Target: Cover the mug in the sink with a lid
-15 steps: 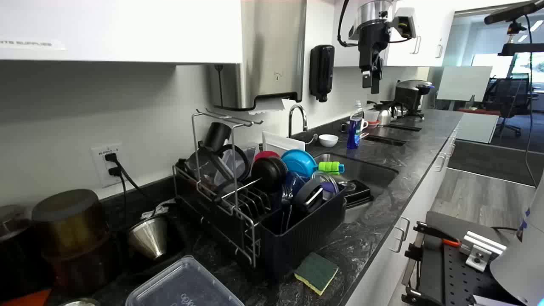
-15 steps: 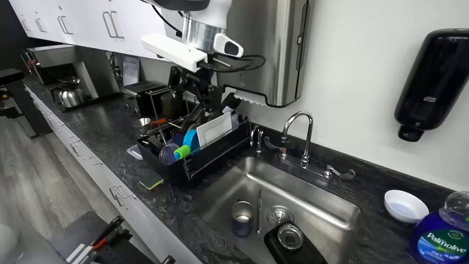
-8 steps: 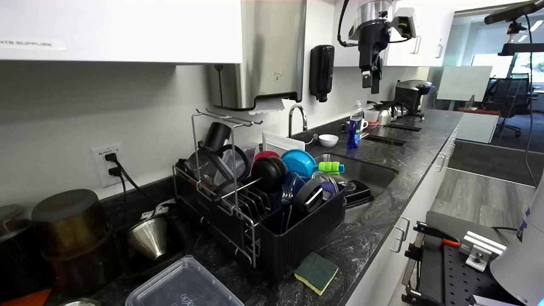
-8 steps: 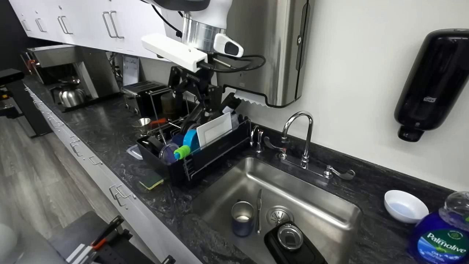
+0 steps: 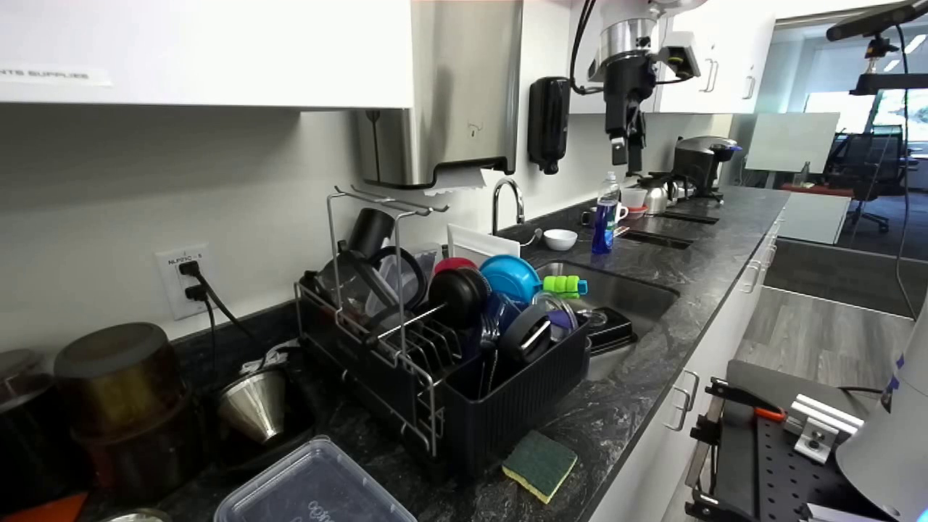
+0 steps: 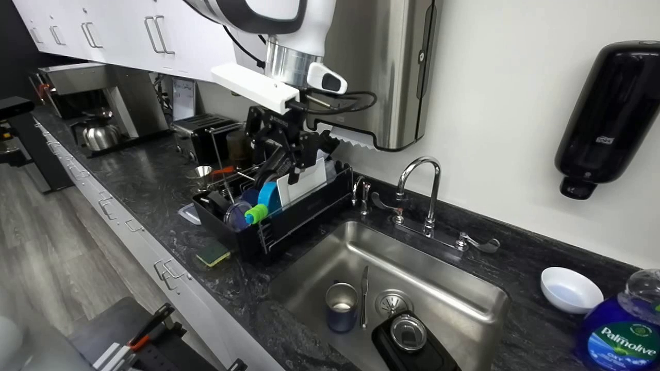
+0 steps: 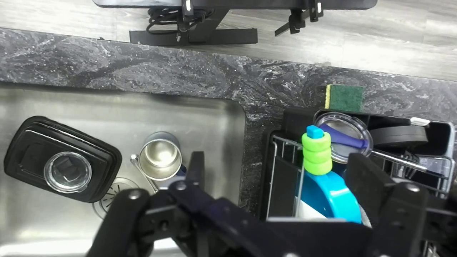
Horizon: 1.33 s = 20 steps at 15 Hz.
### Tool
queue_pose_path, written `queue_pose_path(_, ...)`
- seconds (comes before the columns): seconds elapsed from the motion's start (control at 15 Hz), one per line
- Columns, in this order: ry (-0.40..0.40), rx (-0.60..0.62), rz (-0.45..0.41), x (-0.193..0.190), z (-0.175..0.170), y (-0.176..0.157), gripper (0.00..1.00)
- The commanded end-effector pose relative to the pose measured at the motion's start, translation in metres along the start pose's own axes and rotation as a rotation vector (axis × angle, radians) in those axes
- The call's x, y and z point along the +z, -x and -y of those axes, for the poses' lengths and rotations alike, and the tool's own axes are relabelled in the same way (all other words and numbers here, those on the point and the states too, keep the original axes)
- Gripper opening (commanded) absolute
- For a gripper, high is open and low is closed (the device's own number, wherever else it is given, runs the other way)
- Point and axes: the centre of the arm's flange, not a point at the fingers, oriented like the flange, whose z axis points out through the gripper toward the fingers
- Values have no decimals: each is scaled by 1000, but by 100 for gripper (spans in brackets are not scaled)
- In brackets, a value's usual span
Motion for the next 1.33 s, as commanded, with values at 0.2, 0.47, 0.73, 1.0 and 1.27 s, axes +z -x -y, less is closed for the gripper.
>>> queue_pose_path(0.2,73,-39,-101,49,-42,-53,100)
queue_pose_path(0.47,102,-23,-158,63,-64,-61,100)
queue_pose_path(0.73,128,12,-164,87,-96,-59,100)
queue_pose_path(1.0,123,64,-97,124,-129,-60,100)
queue_pose_path(1.27,115,72,-88,127,-127,-58,100)
